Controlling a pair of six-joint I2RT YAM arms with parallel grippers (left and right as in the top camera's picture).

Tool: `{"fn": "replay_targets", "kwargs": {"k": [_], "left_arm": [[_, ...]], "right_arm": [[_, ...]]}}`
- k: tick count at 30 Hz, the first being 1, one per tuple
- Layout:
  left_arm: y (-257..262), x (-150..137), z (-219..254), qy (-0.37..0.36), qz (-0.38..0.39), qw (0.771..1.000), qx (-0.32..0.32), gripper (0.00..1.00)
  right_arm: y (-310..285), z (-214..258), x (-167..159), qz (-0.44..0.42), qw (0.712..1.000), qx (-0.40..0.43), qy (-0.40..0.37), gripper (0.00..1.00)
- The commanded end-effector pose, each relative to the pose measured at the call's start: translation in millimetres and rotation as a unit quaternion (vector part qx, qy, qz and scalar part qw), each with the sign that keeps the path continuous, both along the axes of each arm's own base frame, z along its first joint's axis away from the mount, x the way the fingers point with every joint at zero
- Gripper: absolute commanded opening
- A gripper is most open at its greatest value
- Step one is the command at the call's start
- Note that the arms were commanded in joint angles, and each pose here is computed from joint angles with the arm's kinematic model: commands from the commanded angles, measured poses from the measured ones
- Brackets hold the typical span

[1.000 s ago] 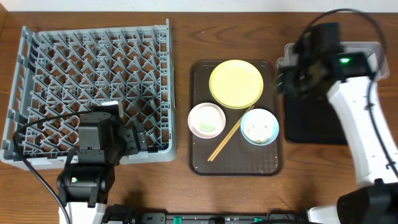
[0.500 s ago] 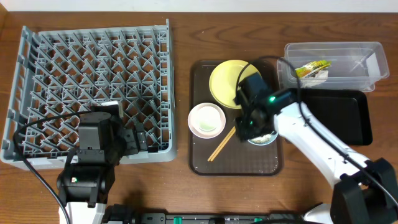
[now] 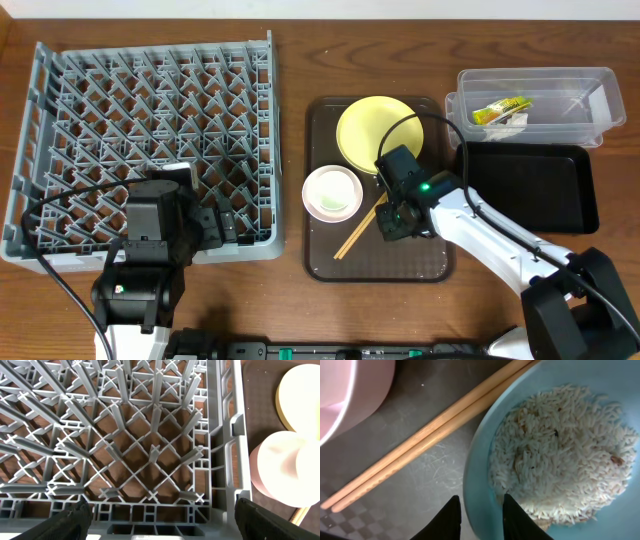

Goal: Sort waste into correct bins and load items into the dishwasher rack
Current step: 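Grasp the rim of the light-blue rice bowl with the right gripper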

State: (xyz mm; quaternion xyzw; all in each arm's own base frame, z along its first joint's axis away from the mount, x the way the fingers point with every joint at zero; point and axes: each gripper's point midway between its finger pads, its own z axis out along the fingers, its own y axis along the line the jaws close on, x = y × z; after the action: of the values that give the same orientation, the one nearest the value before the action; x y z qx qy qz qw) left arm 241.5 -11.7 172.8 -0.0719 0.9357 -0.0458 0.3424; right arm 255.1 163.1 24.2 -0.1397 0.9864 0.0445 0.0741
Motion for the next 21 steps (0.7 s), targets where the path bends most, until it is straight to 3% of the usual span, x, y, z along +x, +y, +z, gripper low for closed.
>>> {"fn": "replay_targets", "kwargs": {"k": [1, 9, 15, 21], "left_arm": [[-1.2, 1.9, 7.1, -0.007, 0.000, 1.000, -0.003, 0.93], [-1.2, 2.3, 6.1, -0.005, 0.000, 1.000, -0.003, 0.93], [-1.2, 2.2, 6.1, -0.005, 0.000, 1.000, -0.003, 0.93], [-1.2, 2.3, 6.2, -0.005, 0.000, 1.000, -0.003, 0.93]], "right_arm": [[-3.5, -8.7, -6.6, 0.000, 1.000, -0.012, 0.003, 0.21], [-3.4, -9.2, -4.3, -0.009, 1.000, -0.011, -0.002, 0.01], [9.3, 22.2, 15.8, -0.009, 0.999, 0.011, -0.036, 0.01], [12.2, 94.4, 51.2, -0.055, 0.989, 0.071, -0.120, 0.01]]}}
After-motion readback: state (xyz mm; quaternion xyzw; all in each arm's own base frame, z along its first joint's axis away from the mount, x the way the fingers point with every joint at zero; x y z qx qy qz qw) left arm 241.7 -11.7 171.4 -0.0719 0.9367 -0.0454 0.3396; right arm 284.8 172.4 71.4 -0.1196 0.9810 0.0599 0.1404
